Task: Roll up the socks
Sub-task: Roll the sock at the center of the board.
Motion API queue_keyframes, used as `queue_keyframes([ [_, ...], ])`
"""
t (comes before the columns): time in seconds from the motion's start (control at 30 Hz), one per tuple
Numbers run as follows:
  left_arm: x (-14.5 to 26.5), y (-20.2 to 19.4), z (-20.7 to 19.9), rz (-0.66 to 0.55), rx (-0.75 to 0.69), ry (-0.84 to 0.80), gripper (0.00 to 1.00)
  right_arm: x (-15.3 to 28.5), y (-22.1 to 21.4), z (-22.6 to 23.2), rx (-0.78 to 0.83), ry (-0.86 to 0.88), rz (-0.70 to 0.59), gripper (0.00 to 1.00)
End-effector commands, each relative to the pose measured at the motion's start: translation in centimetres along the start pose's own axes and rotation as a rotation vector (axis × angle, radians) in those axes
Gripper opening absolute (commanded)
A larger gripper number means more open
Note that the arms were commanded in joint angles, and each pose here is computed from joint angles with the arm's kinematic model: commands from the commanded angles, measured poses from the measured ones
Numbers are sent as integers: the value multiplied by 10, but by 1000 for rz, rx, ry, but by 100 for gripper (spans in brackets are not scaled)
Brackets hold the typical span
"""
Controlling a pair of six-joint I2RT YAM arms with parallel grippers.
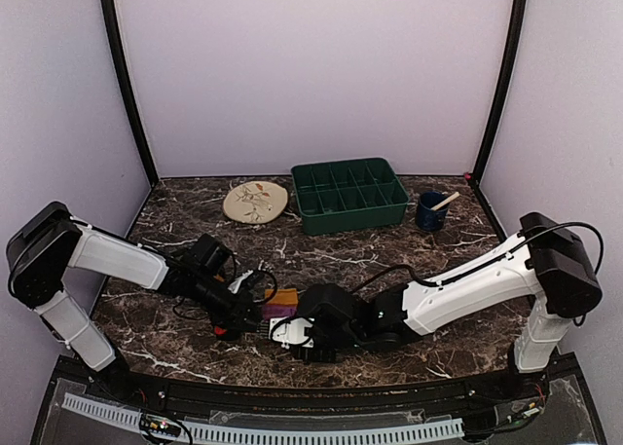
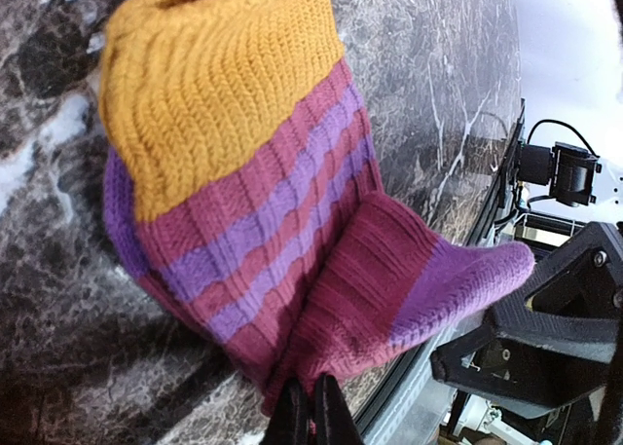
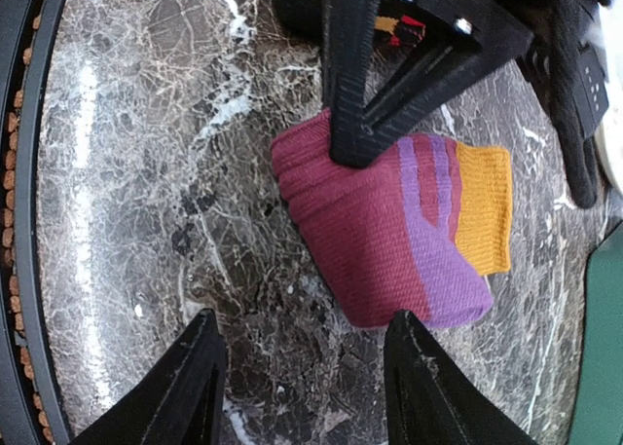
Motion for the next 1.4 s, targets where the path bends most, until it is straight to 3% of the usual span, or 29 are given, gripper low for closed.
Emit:
queue_keyframes([
  [0.0,2,6,-7,1,-35,-52,0,-2,16,1,83,-51,-32,53],
  [0.7,-1,6,-8,25,-57,-83,0,-31,8,-3,172,-49,28,55],
  [1.03,-2,4,-6,34,-55,-81,0,-41,-3,-12,161,-22,63,49],
  [1.37,-1,3,-2,36,-50,-81,0,-51,-14,-16,148,27,90,38],
])
Point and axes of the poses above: each gripper's point midway between its finger pads, its own x axis back along the fingers, its own z axis along the line the jaws close on, y = z × x, the point moved 9 cm from there along x, back along the fingers, and after that the axes turned 4 degrees about -x, right-handed, at the moved point
